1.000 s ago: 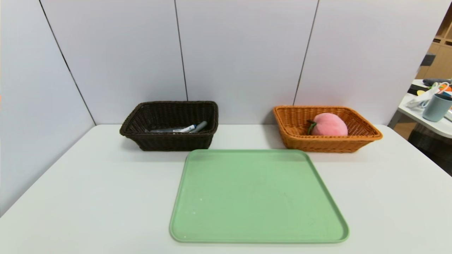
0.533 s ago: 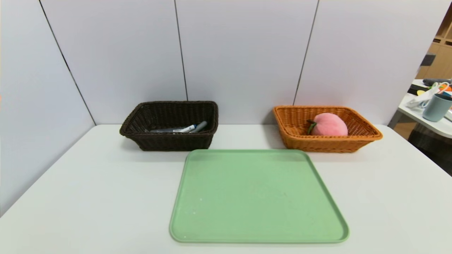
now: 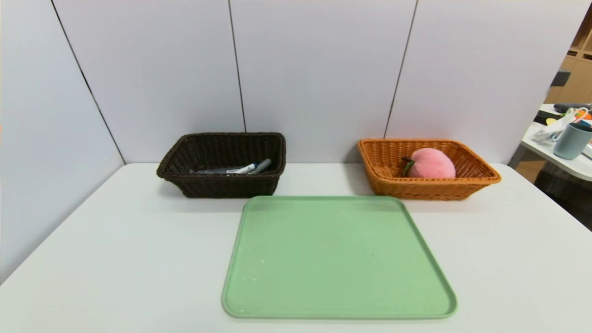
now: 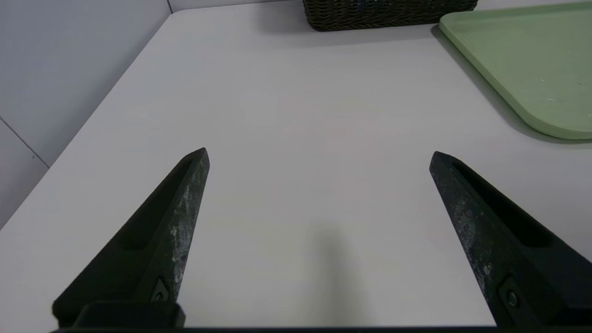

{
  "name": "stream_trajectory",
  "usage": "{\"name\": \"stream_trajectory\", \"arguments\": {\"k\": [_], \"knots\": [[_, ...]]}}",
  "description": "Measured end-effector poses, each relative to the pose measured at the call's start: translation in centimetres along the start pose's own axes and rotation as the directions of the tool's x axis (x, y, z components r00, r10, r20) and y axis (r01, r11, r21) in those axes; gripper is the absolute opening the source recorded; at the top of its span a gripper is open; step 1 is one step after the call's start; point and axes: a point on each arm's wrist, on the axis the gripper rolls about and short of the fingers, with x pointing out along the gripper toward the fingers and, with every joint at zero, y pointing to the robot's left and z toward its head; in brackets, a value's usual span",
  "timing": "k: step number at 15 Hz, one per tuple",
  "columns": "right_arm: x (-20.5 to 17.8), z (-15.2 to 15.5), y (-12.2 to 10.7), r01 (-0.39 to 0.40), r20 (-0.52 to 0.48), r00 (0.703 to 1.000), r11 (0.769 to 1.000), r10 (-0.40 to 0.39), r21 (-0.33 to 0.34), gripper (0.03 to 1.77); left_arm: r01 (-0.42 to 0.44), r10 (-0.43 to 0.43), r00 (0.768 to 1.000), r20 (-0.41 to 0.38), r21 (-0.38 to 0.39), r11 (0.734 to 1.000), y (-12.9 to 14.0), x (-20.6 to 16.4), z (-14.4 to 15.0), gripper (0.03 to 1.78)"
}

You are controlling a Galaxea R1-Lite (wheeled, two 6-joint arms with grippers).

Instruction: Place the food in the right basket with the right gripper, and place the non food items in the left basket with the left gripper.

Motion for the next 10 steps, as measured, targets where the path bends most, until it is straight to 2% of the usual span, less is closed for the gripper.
{"name": "stream_trajectory", "arguments": {"k": [10], "knots": [[0.0,0.04,-0.02,0.007,0.004,1.0,1.0,-0.007,0.01,1.7,-0.013,0.013,1.0,-0.001,-0.016,1.0,0.03,0.0,-0.01,1.69]]}}
